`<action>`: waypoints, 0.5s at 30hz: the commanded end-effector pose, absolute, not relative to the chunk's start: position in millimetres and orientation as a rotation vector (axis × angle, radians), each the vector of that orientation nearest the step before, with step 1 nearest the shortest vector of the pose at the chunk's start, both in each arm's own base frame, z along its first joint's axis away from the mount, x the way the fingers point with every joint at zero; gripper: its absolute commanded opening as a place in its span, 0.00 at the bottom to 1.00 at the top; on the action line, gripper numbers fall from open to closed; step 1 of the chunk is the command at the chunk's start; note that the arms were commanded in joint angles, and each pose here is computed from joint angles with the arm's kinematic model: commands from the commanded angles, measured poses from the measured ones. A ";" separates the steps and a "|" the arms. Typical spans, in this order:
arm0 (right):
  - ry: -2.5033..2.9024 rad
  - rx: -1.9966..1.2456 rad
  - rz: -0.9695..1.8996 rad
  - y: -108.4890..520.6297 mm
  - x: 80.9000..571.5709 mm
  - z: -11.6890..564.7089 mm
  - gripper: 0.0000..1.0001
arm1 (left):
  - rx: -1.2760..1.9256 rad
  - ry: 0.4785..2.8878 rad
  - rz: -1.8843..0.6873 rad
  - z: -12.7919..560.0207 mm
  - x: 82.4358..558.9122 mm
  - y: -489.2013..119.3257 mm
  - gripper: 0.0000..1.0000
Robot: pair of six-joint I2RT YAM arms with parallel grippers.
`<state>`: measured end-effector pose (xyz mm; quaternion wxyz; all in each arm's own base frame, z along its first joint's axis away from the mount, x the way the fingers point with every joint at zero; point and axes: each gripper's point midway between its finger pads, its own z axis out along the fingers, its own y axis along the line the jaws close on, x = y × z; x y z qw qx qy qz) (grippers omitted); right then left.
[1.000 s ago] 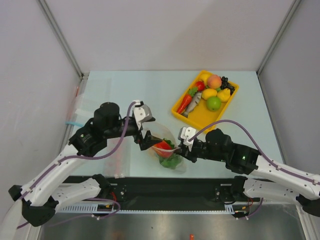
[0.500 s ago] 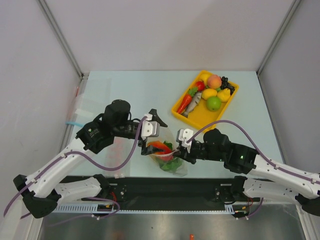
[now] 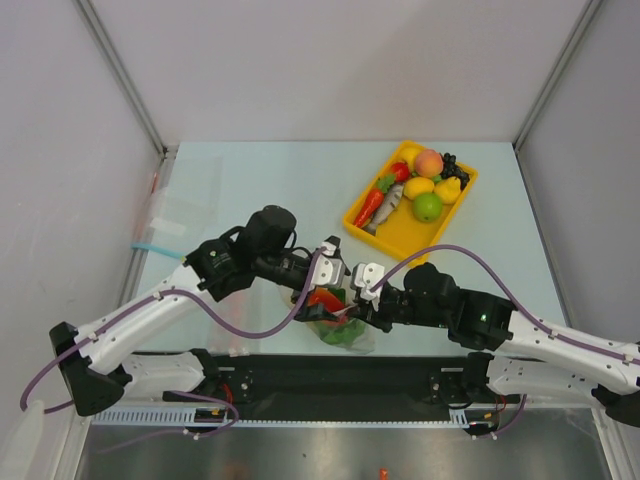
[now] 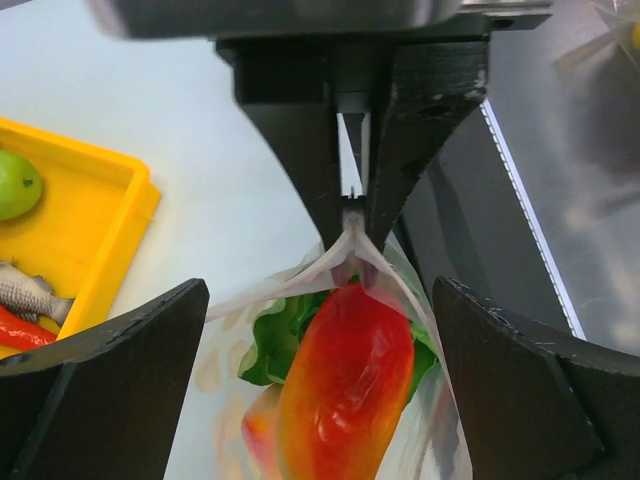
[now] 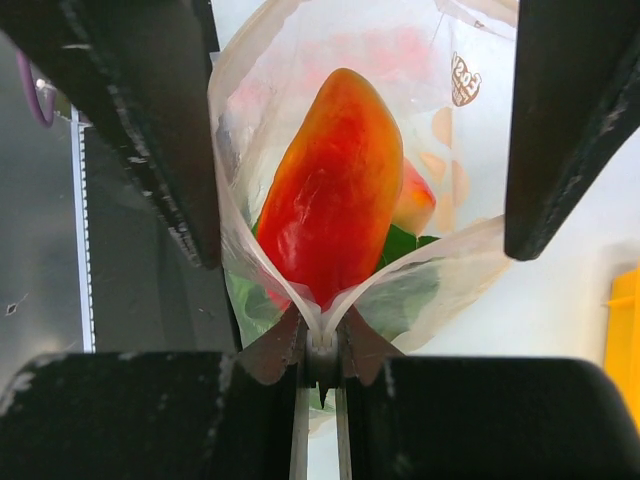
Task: Place the food in the zip-top bag and seal the zipper
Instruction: Zip the zipper food storage bag.
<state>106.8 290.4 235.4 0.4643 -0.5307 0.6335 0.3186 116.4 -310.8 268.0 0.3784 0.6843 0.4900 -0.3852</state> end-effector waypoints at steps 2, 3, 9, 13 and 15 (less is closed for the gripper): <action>1.533 -1.246 0.781 290.8 110.9 255.4 0.00 | 1.776 1.148 -0.982 281.7 106.9 -315.8 0.97; 1.536 -1.239 0.778 290.5 111.8 256.1 0.00 | 1.770 1.157 -0.971 280.7 108.9 -316.2 0.93; 1.525 -1.220 0.782 288.0 111.7 262.8 0.00 | 1.732 1.223 -0.898 269.8 123.3 -317.4 0.57; 1.519 -1.216 0.788 286.8 110.9 264.4 0.00 | 1.709 1.251 -0.852 266.6 132.2 -317.4 0.42; 1.515 -1.220 0.792 287.4 109.8 264.7 0.00 | 1.706 1.263 -0.854 264.1 133.1 -318.2 0.38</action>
